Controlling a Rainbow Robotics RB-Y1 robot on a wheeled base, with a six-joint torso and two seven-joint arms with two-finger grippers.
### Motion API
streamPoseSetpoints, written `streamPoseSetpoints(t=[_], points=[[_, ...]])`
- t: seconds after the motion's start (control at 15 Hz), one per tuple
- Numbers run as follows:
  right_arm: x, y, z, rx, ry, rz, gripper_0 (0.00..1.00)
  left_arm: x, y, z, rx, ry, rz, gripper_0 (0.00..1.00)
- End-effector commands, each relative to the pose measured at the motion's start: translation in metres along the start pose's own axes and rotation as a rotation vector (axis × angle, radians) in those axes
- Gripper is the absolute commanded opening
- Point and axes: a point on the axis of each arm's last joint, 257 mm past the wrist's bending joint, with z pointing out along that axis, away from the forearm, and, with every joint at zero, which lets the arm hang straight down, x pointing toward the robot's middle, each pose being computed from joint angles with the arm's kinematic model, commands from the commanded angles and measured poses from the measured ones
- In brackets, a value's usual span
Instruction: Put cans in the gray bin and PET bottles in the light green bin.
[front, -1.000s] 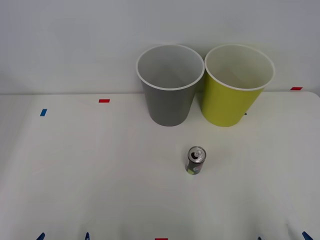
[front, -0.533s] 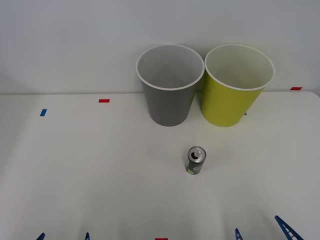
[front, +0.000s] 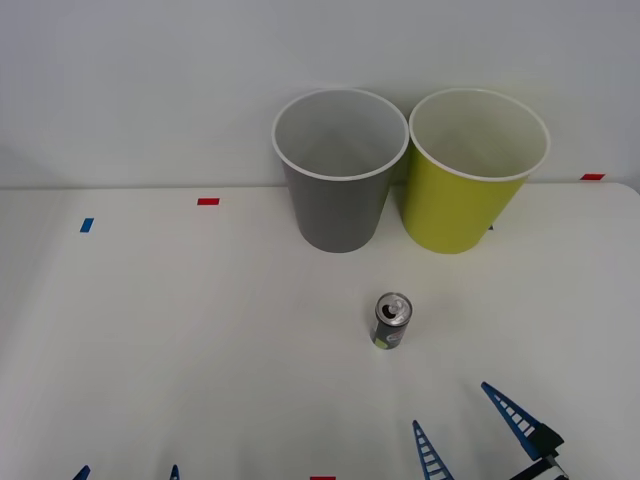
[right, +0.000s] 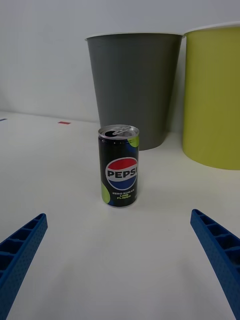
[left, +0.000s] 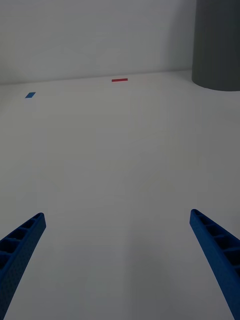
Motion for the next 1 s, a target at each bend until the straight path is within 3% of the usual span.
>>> streamPoseSetpoints(t=[0.07, 0.27, 0.6, 0.8, 1.0], points=[[-0.001, 0.005, 0.03, -0.016, -0.001, -0.002, 1.0, 0.0, 0.0, 0.0, 0.0, 0.0, 0.0, 1.0], [-0.005, 0.007, 0.062, -0.022, -0.006, 0.003, 1.0, 0.0, 0.0, 0.0, 0.0, 0.0, 0.0, 1.0], [-0.005, 0.006, 0.085, -0.028, 0.006, 0.004, 1.0, 0.0, 0.0, 0.0, 0.0, 0.0, 0.0, 1.0], [0.006, -0.003, 0.101, -0.009, -0.016, -0.011, 1.0, 0.0, 0.0, 0.0, 0.0, 0.0, 0.0, 1.0], [-0.004, -0.003, 0.124, -0.016, -0.033, -0.013, 1.0, 0.0, 0.0, 0.0, 0.0, 0.0, 0.0, 1.0]])
